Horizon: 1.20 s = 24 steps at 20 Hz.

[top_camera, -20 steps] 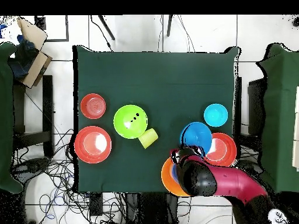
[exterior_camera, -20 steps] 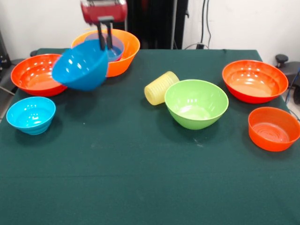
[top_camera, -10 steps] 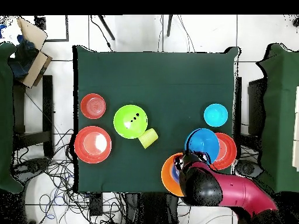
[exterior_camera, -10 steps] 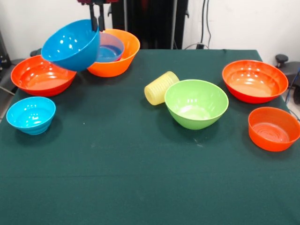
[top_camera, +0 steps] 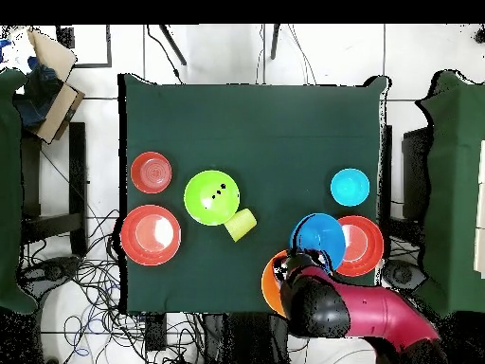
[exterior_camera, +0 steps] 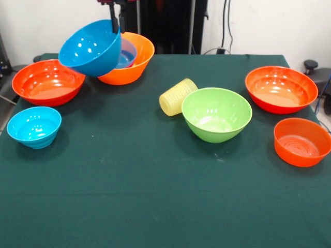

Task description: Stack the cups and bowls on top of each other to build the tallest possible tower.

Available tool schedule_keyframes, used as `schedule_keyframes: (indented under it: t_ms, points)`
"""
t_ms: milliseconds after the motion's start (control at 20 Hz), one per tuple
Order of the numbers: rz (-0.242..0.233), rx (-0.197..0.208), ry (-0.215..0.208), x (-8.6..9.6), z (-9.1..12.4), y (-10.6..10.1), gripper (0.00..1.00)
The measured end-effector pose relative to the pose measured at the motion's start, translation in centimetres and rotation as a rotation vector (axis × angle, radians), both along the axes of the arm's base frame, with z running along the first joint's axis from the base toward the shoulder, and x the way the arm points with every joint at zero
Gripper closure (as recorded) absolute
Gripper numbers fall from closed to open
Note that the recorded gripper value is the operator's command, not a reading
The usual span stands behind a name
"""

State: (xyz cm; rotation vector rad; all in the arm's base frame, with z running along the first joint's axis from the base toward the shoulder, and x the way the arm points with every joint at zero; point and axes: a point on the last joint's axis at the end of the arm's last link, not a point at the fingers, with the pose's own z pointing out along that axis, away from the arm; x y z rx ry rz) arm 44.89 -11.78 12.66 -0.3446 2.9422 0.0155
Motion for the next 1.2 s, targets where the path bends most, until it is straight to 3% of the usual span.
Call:
schedule_keyframes:
  t_ms: [750, 1200]
  points:
    - [-0.017, 0.000, 0.047, -5.0, 1.3, 0.3, 1.00]
    - [0.036, -0.019, 0.069, -8.0, 0.4, 0.7, 1.00]
